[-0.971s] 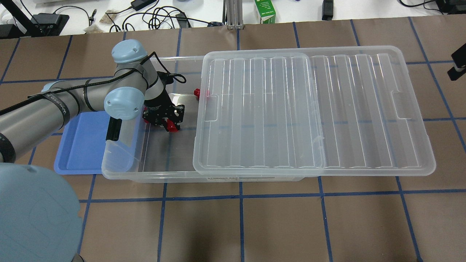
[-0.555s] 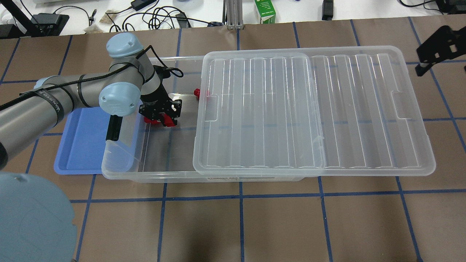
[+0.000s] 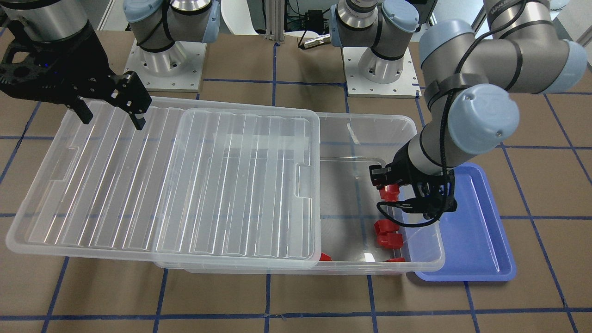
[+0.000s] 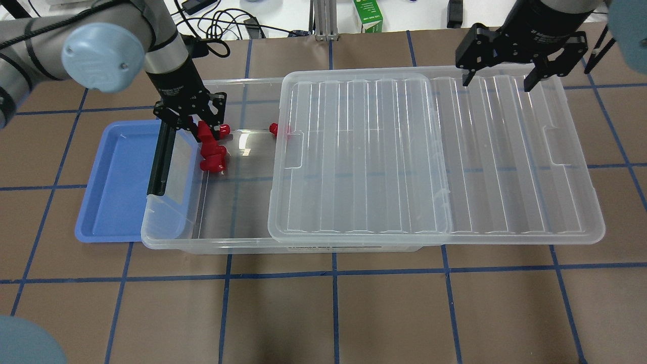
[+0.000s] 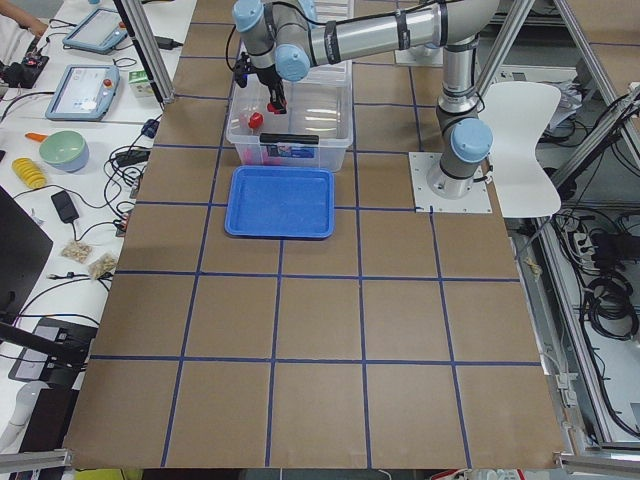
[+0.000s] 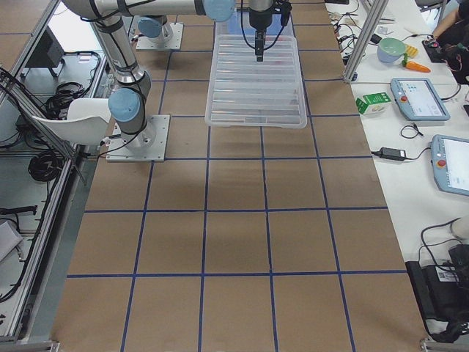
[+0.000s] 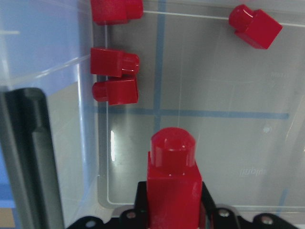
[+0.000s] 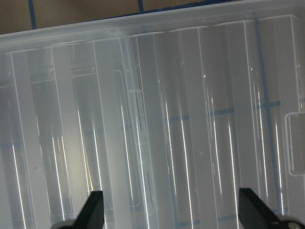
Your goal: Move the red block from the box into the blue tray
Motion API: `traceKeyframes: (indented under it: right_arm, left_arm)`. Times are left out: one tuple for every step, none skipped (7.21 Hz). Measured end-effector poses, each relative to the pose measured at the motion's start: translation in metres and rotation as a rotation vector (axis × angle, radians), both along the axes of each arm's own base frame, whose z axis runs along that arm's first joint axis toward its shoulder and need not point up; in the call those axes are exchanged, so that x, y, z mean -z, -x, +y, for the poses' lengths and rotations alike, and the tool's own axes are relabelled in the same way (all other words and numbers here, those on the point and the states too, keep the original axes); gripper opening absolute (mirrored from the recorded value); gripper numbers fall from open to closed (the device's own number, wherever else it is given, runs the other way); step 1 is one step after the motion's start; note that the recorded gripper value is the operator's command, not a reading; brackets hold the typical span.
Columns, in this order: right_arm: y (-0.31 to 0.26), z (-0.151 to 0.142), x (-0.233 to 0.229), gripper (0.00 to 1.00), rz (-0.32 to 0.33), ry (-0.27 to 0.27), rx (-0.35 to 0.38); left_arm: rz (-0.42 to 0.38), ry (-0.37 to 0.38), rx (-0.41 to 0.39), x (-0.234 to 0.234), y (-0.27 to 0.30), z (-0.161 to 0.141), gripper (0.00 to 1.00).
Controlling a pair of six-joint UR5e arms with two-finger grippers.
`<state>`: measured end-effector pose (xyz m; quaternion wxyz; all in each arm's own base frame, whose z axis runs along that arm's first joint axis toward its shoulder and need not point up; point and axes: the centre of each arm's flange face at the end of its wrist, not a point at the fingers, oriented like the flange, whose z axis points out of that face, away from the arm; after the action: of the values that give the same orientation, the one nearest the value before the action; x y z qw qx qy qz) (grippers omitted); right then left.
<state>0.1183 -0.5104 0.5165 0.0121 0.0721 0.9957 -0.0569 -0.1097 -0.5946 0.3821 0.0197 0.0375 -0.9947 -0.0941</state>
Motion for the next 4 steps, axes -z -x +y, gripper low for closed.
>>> traceKeyframes:
  right_arm:
    - [-0.006, -0.002, 0.002, 1.0, 0.004, 0.003, -0.003]
    - [-0.008, -0.003, 0.002, 1.0, 0.006, 0.005, -0.008]
    - [-0.008, -0.004, 0.002, 1.0, 0.006, 0.007, -0.013]
    - [-0.008, -0.004, 0.002, 1.0, 0.006, 0.007, -0.015]
  left_arm:
    - [-0.017, 0.019, -0.029, -0.028, -0.026, -0.003, 0.0]
    - [-0.022, 0.036, -0.062, -0.047, -0.061, -0.006, 0.0]
    - [-0.026, 0.045, -0.068, -0.054, -0.103, -0.007, 0.0]
    - [-0.031, 0.041, -0.05, -0.052, -0.147, -0.006, 0.0]
